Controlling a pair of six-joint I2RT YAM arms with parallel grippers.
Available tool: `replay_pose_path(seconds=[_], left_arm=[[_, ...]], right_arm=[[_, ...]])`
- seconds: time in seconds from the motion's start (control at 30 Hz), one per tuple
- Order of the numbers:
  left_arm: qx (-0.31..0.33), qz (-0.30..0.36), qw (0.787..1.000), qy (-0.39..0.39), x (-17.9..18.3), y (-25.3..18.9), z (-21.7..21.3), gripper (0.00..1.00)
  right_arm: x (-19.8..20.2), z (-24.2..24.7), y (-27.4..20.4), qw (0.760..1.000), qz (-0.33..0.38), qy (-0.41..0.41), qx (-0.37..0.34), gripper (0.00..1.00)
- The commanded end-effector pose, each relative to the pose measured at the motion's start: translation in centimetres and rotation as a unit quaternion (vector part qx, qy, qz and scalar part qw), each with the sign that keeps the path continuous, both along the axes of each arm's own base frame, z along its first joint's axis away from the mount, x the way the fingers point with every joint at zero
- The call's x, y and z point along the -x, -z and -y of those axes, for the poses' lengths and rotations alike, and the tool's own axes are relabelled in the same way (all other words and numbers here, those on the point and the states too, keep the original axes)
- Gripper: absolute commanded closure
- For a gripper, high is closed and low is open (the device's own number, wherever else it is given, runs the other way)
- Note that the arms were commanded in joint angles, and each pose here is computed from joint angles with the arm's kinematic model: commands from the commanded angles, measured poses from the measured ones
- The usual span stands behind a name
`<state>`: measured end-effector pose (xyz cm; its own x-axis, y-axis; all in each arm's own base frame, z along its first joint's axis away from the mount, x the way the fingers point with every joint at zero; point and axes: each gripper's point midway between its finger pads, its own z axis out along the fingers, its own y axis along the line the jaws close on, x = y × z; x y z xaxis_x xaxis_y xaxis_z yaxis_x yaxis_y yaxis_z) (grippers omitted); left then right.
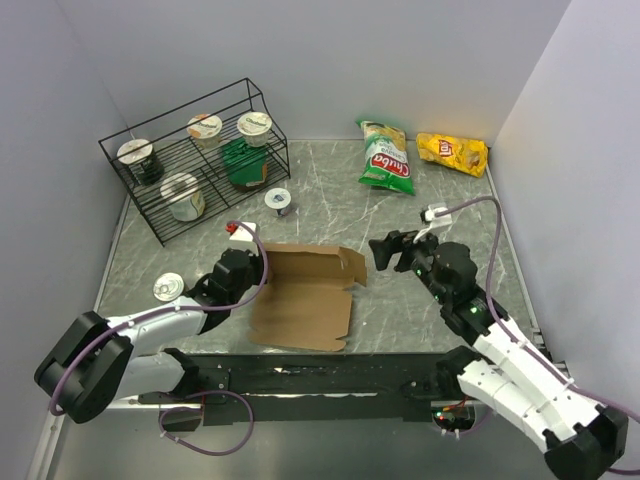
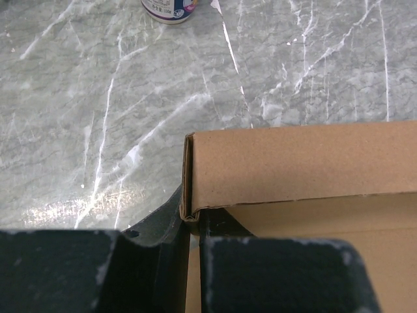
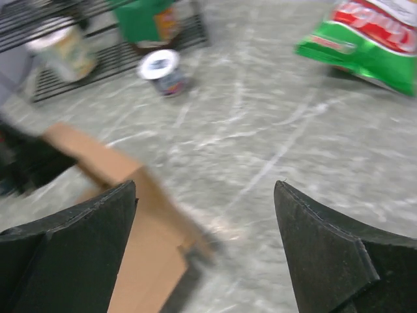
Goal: Fold the paper box
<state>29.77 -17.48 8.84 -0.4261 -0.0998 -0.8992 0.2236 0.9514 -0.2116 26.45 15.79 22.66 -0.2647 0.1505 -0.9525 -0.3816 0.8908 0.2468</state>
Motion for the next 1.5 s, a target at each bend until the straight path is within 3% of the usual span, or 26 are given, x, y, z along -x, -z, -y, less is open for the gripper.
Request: replay_pose_path(seconds=[0.0,0.23,0.4,0.83,0.93,1.17,1.47], left_arm=[[0.019,0.020,1.000,0.009,-0.1,-1.3,0.4,0.99],[0.022,0.016,1.000,0.011,-0.1,-1.2,0.5,0.99],[0.021,0.011,1.000,0.002,-0.2,-0.9,0.4,0.99],[0.021,0.005,1.000,0.003,-0.3,-0.6,0.5,0.99],[0.020,0.004,1.000,0.003,-0.2,-0.5,0.5,0.99],[0.030,0.012,0.999,-0.003,-0.1,-0.9,0.6,0.99],[0.024,0.017,0.999,-0.015,0.2,-1.0,1.0,0.99]], right_arm=[[-1.7,1.3,2.5,0.999,-0.037,0.000,-0.010,0.13],[-1.9,0.4,7.4,0.996,-0.071,-0.052,0.018,0.18],[-0.1,-1.1,8.3,0.992,-0.084,-0.093,-0.007,0.24],[2.1,-4.8,8.8,0.985,-0.088,-0.152,-0.001,0.26],[2.4,-5.6,8.8,0.985,-0.101,-0.138,-0.011,0.26],[1.5,-4.8,9.2,0.986,-0.125,0.039,-0.100,0.28],[1.9,-5.1,8.5,0.975,-0.115,0.107,-0.155,0.21]])
